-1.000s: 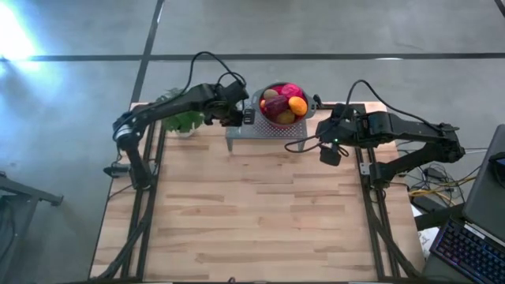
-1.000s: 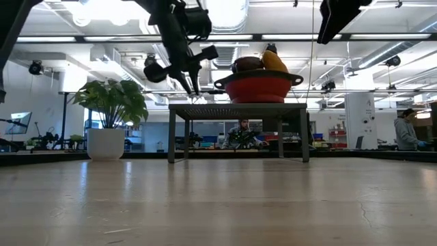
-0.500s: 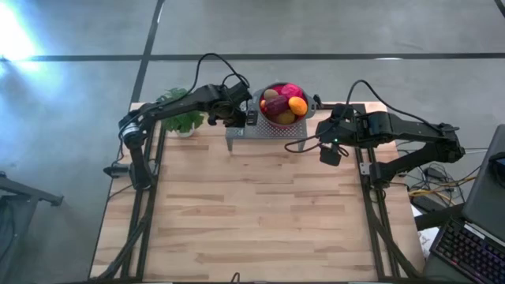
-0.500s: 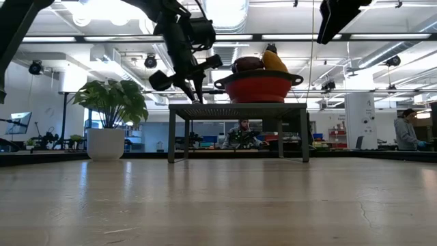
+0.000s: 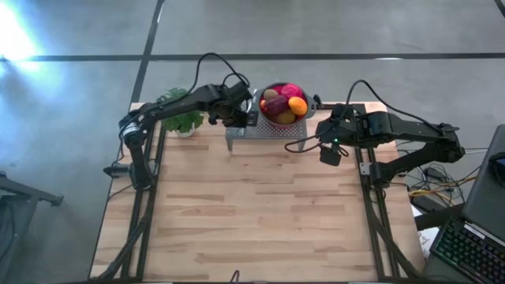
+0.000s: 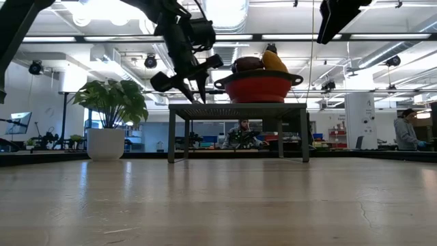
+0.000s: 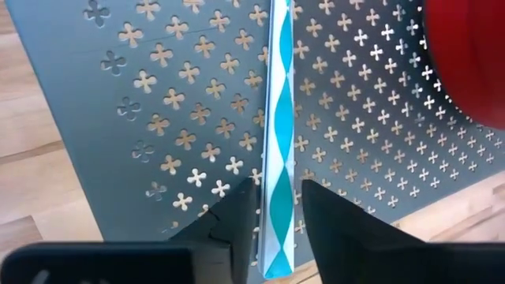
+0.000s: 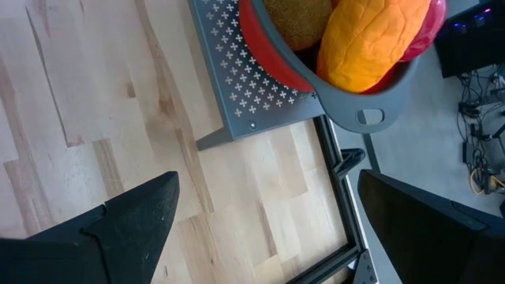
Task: Pick & Place Fruit
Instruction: Put the table knife on the shelf, then return to Home Position
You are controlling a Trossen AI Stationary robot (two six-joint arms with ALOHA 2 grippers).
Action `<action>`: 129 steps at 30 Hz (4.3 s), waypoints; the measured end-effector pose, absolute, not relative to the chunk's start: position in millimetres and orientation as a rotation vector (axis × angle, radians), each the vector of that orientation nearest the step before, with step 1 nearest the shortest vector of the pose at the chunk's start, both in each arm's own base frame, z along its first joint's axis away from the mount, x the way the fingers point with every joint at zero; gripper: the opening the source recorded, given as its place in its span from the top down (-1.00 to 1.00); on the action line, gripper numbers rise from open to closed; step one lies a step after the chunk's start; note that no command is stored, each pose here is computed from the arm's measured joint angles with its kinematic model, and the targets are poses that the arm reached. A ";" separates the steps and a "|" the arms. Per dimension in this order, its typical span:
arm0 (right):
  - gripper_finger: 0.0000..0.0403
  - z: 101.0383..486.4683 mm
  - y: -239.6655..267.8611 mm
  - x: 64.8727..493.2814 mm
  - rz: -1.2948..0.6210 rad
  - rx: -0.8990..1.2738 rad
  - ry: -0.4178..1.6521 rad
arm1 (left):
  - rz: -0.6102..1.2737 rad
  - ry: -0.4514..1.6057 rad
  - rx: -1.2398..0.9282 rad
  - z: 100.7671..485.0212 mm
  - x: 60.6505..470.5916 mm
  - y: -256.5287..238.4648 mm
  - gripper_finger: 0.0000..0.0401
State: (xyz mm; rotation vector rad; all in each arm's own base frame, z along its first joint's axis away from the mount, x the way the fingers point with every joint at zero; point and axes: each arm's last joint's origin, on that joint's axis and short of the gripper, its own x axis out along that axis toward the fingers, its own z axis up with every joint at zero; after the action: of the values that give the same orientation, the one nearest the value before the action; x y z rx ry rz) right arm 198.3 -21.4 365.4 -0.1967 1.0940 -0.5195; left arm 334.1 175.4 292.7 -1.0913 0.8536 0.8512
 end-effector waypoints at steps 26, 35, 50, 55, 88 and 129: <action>-0.90 368.0 -21.4 203.5 -0.537 -0.155 1.024 | 0.799 0.697 -0.742 410.1 257.5 104.7 0.25; -0.22 361.9 -13.0 209.2 -0.365 0.002 1.010 | 0.721 0.590 -0.306 400.9 250.2 1.1 0.68; 0.96 291.3 9.8 178.1 -0.227 0.008 0.859 | 0.089 0.218 0.071 314.6 181.0 -85.2 0.98; 0.96 278.5 9.6 162.6 -0.084 0.019 0.661 | 0.029 0.101 0.038 295.2 151.0 -66.4 0.99; 0.96 218.1 -12.1 95.1 -0.095 -0.073 0.108 | -0.023 -0.024 0.110 196.3 80.9 -29.1 0.98; 0.96 176.9 -16.7 86.6 -0.291 -0.087 0.160 | 0.026 0.184 -0.015 173.7 79.3 -27.1 0.97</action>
State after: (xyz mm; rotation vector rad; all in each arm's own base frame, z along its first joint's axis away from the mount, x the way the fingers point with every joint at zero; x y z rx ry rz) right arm 86.6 -16.7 176.9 -0.0872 0.1602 -0.2912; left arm 79.3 -27.1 173.7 -0.0154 0.1843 0.0264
